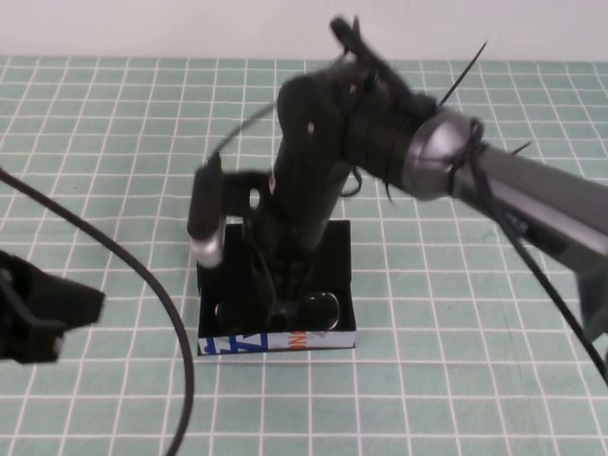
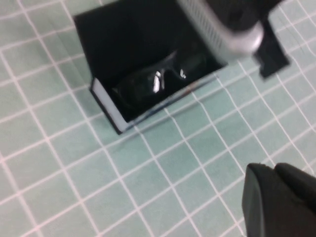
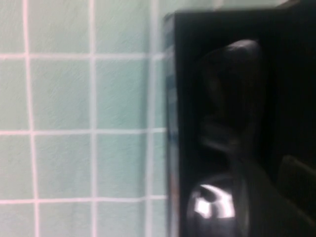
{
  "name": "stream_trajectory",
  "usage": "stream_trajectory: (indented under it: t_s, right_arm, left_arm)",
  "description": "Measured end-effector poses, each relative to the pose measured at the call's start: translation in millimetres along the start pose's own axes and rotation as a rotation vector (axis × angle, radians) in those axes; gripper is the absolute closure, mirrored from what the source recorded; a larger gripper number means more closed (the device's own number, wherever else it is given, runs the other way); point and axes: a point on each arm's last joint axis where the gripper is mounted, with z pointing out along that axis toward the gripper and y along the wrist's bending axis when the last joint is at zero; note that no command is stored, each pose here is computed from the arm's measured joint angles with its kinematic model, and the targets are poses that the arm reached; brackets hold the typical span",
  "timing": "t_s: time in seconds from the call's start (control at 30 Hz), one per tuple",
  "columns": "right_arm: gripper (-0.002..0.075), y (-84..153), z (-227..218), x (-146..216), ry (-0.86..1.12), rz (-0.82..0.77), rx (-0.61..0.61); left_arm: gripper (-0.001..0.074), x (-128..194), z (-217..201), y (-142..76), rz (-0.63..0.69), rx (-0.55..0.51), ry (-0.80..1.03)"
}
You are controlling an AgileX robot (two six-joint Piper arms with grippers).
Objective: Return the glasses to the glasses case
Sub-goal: Place the glasses in the glasses case, then close the glasses case
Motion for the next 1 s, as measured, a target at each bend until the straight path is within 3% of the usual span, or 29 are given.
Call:
stream_trajectory:
  t_s: [0.17,0.3,0.5,0.7,1.0]
  right_arm:
    - [0.0716,-4.7,-42.1,-13.6,-0.085,0.087,0.102]
    - [0.0734,-16.3,-62.7,-18.2,-0.19,0.301,0.189]
    - [0.0737,-48.3,-72.1,7.2,-0.272,0.589,0.26]
    - [0.0737,-72.9,-72.3,39.2,-0.304,0.772,0.22]
    - [0.0737,-94.3,-44.9,60.2,-0.365,0.901,0.086]
  left_arm:
    - [0.0737,14.3,33.8,10.4,-0.044,0.069,0.032]
    - [0.0737,31.6,67.3,24.9,-0.121,0.074,0.03]
    - [0.0737,49.9,101.1,33.1,-0.196,0.143,-0.021]
    - [0.0737,48.3,133.6,27.5,-0.194,0.198,-0.027]
    - [0.0737,56.8,190.5,20.0,-0.24,0.158,0.045]
